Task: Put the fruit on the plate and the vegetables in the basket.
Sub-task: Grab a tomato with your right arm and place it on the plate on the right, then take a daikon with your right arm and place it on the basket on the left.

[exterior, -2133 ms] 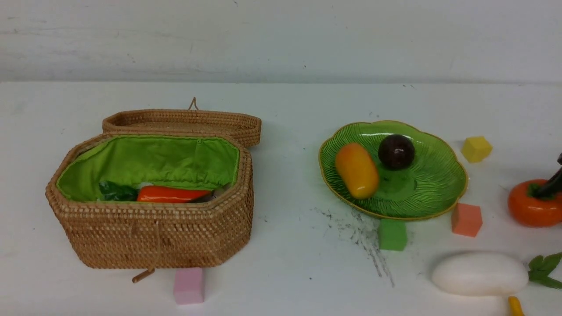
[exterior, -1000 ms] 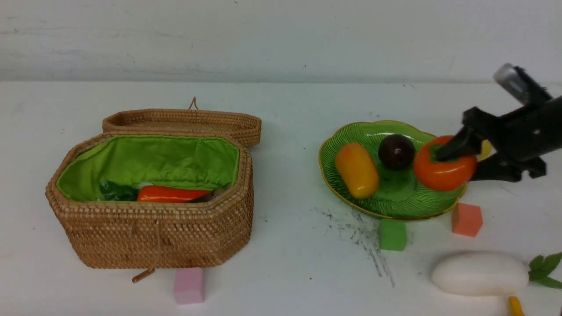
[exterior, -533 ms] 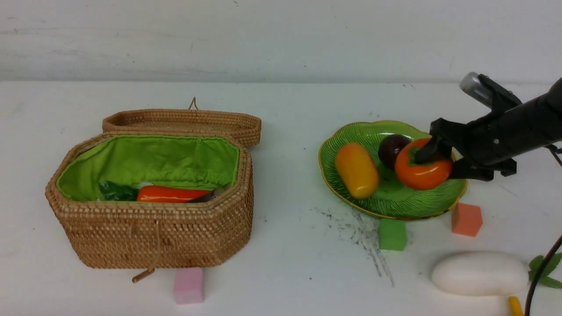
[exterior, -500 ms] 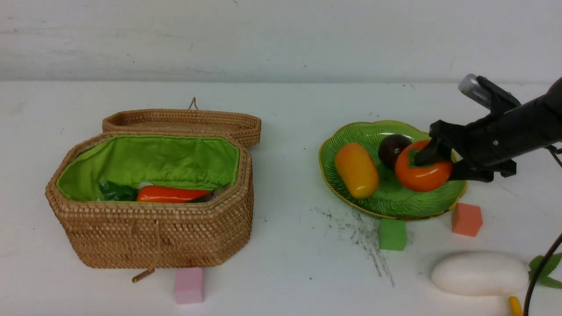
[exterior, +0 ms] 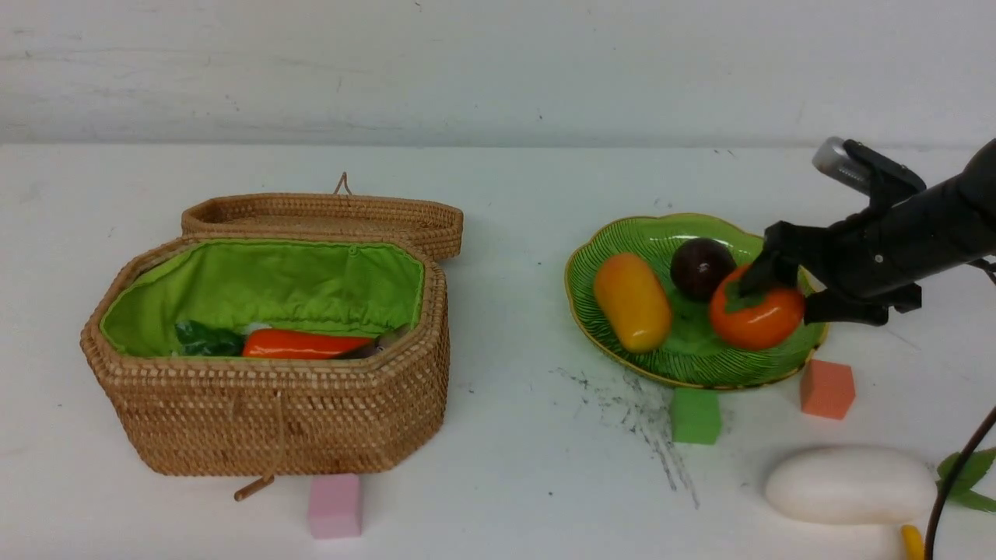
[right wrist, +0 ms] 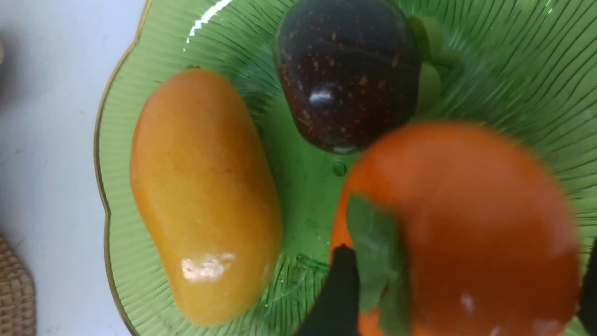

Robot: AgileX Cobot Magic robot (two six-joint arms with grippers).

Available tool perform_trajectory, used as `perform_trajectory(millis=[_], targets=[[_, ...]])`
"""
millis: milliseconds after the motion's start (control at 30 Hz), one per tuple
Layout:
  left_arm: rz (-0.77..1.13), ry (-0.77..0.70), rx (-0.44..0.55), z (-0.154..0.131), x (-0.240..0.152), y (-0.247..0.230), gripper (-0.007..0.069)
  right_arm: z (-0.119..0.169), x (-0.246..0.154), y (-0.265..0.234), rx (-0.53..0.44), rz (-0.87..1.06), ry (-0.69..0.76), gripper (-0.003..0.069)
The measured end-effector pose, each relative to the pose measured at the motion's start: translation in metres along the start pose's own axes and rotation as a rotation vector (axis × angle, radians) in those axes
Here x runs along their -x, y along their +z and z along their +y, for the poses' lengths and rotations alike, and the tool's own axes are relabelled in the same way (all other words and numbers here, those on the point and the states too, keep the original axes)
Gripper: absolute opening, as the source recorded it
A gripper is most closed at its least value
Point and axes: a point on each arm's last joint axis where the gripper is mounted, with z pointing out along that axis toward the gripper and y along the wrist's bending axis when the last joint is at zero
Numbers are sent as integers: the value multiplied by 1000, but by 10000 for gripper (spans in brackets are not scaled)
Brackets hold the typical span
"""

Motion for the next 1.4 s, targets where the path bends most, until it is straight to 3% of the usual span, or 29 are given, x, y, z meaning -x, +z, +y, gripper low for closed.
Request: perform_trajectory(millis=[200, 433, 533, 633, 700, 733, 767, 833, 1067, 1233, 1400], targets=[[0, 0, 0, 0, 0, 0, 239, 6, 3, -20, -26, -9, -79, 665], [0, 0, 0, 0, 0, 0, 239, 34, -5, -104, -72, 22, -258, 610], [0, 0, 0, 0, 0, 0, 239, 49, -14, -151, -100, 0, -424, 575], [0, 0, 0, 0, 0, 0, 239, 61, -37, -177, -104, 95, -788, 529], [0, 0, 0, 0, 0, 0, 239, 66, -56, -175, -53, 204, -1030, 501], [0, 0, 0, 0, 0, 0, 239, 65, -57, -174, -48, 215, -1049, 498], [0, 0, 0, 0, 0, 0, 239, 67, -70, -167, 0, 280, -1190, 478], [0, 0, 0, 0, 0, 0, 239, 61, -86, -151, 48, 358, -1318, 452], [0, 0, 0, 0, 0, 0, 239, 29, -106, -104, -17, 447, -1399, 440], [0, 0, 0, 0, 0, 0, 239, 17, -106, -80, -70, 416, -1408, 547], [0, 0, 0, 0, 0, 0, 239, 11, -109, -64, -55, 457, -1376, 643]])
